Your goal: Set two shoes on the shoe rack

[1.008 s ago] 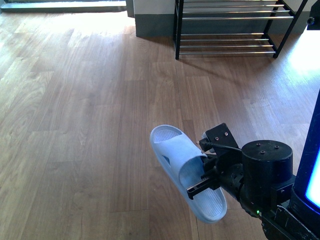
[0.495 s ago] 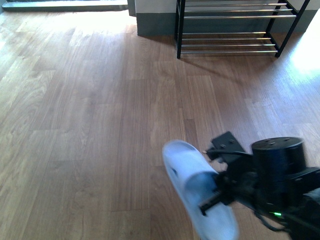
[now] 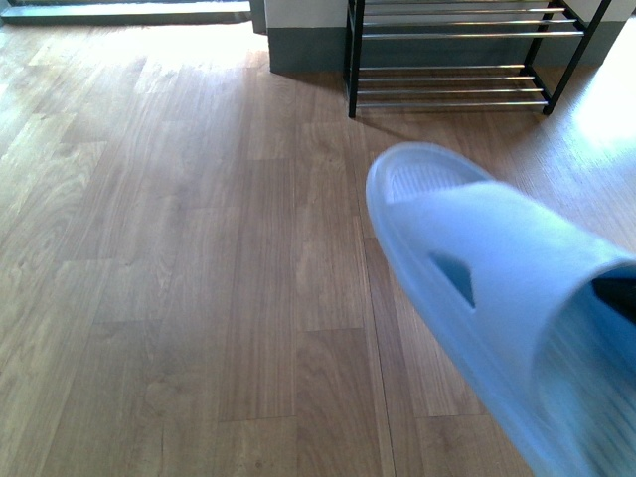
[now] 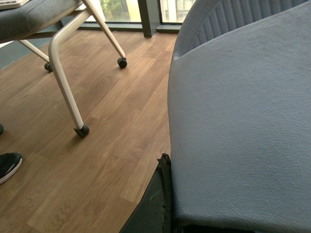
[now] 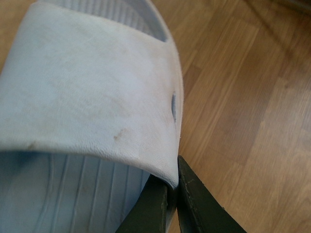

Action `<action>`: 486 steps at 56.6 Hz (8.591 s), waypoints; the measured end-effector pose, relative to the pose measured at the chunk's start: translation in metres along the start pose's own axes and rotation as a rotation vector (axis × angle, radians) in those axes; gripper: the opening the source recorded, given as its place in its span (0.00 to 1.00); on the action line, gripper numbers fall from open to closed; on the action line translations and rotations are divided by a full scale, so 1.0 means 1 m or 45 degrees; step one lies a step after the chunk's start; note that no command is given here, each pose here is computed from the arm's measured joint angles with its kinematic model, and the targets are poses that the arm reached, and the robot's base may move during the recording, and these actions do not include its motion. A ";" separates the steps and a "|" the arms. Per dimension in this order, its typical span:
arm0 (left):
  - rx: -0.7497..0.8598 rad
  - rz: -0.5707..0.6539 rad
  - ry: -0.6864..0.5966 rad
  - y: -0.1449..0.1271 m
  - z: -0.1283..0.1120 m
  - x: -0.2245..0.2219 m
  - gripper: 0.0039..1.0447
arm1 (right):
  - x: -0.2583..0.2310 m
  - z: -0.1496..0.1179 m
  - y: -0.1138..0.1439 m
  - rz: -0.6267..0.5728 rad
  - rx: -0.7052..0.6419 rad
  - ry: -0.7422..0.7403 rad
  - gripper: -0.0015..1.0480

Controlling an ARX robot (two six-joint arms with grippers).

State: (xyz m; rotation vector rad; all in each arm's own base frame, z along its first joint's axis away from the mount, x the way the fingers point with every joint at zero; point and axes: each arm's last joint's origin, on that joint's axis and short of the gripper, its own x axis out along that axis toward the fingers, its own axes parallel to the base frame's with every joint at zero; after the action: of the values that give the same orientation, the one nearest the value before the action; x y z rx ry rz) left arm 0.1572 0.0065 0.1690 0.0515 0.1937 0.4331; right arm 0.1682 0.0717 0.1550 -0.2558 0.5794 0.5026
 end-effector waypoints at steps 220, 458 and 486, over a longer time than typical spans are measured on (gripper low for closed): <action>0.001 0.001 0.000 0.000 0.000 0.000 0.02 | -0.040 -0.002 0.014 -0.075 -0.053 -0.271 0.02; 0.004 0.001 0.000 0.000 0.000 0.000 0.02 | -0.034 0.003 -0.065 -0.615 0.307 -0.724 0.02; 0.004 0.001 0.000 0.000 0.000 0.000 0.02 | -0.050 -0.029 -0.049 -0.637 0.315 -0.723 0.02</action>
State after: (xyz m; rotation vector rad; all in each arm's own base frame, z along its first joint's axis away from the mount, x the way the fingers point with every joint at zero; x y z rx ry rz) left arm 0.1572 0.0064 0.1688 0.0548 0.1947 0.4335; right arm 0.1440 0.0005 0.1650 -0.0101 0.0097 0.0039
